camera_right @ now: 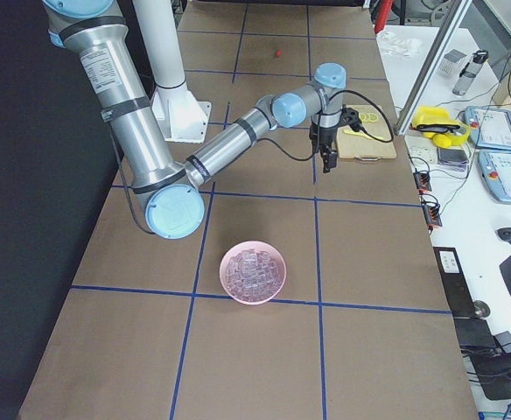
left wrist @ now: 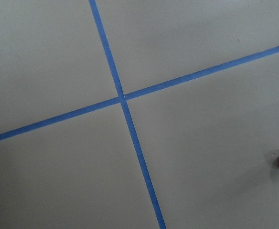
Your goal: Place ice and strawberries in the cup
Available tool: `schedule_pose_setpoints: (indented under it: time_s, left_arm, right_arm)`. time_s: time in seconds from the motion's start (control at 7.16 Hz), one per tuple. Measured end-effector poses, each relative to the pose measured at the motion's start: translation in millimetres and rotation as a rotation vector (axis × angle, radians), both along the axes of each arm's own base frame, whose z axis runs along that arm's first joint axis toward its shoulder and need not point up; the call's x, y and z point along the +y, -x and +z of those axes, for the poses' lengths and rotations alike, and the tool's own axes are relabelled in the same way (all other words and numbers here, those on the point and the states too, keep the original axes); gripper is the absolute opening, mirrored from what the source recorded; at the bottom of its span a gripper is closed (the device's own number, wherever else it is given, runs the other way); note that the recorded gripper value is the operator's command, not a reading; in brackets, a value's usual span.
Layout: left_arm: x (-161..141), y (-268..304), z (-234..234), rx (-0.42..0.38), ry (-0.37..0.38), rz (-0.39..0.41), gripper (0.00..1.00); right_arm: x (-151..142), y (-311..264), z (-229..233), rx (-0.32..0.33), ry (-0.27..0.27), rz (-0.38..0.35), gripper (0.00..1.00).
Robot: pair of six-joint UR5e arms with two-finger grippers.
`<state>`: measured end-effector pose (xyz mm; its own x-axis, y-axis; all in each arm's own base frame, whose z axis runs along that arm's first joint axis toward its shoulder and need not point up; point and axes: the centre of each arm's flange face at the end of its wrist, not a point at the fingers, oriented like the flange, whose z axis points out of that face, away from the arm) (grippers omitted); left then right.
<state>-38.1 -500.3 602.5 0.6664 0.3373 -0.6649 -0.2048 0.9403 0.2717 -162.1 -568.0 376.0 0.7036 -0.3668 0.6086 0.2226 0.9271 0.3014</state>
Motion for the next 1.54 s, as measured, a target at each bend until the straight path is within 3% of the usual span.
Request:
schedule_pose_setpoints:
  time_s: [0.28, 0.42, 0.84, 1.12, 1.54]
  left_arm:
    - [-6.2, -0.5, -11.0, 0.004, -0.095, -0.002, 1.00]
    - [-8.4, -1.3, -15.3, 0.008, -0.125, 0.000, 1.00]
    - [-15.5, -4.2, -26.2, 0.017, -0.144, -0.020, 1.00]
    - [-16.8, -24.0, -36.8, 0.032, -0.124, -0.038, 1.00]
    - [-0.9, -117.0, -37.3, 0.077, 0.021, -0.088, 1.00]
  right_arm:
    - [32.6, -120.1, 105.8, 0.004, -0.027, -0.085, 0.99]
    - [61.8, -164.1, 151.9, 0.009, -0.008, -0.089, 0.99]
    - [153.3, -245.5, 249.7, 0.009, 0.148, 0.019, 0.99]
    - [170.4, -255.8, 263.0, 0.006, 0.186, 0.056, 0.99]
    - [169.0, -256.8, 259.5, 0.004, 0.200, 0.085, 0.99]
